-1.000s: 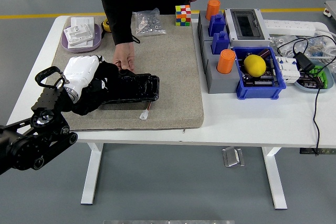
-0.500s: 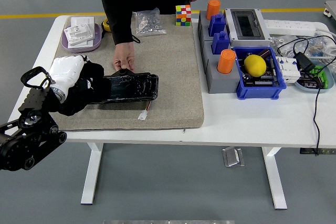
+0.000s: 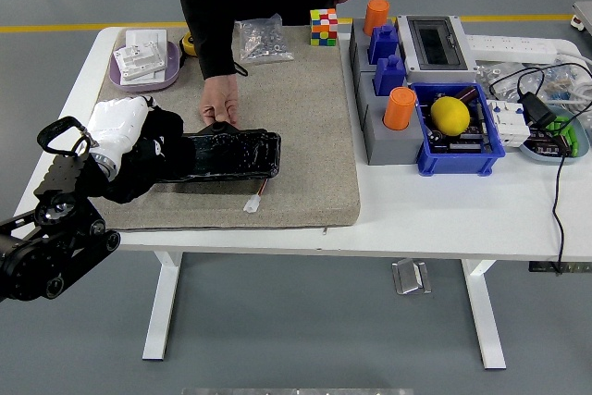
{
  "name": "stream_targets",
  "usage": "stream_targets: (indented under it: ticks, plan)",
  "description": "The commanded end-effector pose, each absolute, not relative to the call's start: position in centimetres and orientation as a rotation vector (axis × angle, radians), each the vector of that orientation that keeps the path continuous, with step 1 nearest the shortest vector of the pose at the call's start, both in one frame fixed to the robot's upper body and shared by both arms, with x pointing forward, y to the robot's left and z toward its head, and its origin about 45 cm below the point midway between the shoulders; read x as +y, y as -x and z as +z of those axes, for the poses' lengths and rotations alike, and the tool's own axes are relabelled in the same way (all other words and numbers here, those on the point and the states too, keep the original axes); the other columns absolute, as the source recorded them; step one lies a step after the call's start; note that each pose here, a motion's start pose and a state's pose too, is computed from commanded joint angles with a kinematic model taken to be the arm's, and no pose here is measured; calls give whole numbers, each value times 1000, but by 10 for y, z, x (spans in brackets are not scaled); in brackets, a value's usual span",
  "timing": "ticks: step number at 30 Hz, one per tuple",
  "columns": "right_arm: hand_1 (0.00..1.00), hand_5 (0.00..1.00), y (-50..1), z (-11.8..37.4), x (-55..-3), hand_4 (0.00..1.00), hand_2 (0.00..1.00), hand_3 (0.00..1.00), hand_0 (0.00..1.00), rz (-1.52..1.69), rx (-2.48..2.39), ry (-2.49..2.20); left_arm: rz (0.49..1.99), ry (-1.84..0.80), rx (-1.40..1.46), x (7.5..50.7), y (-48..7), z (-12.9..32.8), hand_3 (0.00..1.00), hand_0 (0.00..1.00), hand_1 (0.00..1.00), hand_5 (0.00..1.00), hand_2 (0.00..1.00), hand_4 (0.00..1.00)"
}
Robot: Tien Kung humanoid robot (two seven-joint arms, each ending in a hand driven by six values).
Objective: Pick the rag up,wipe the panel,place it on the desk
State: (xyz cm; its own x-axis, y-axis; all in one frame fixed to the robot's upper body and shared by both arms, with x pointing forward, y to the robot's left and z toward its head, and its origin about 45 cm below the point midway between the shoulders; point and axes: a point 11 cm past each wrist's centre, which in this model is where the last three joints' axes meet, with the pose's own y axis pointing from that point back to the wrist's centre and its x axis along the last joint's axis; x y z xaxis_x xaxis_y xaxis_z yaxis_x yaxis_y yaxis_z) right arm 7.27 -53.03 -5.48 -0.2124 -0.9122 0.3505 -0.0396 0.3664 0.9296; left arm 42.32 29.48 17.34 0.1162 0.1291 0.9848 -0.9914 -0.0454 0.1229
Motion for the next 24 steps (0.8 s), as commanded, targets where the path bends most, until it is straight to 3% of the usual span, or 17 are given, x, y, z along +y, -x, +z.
stream_targets:
  ticks: [24]
  plan:
    - [633, 554, -77, -51, -535, 977, 678, 587, 718, -1014, -1562, -885, 1075, -1013, -1061, 194, -422, 192, 333, 229, 262, 2, 502, 206]
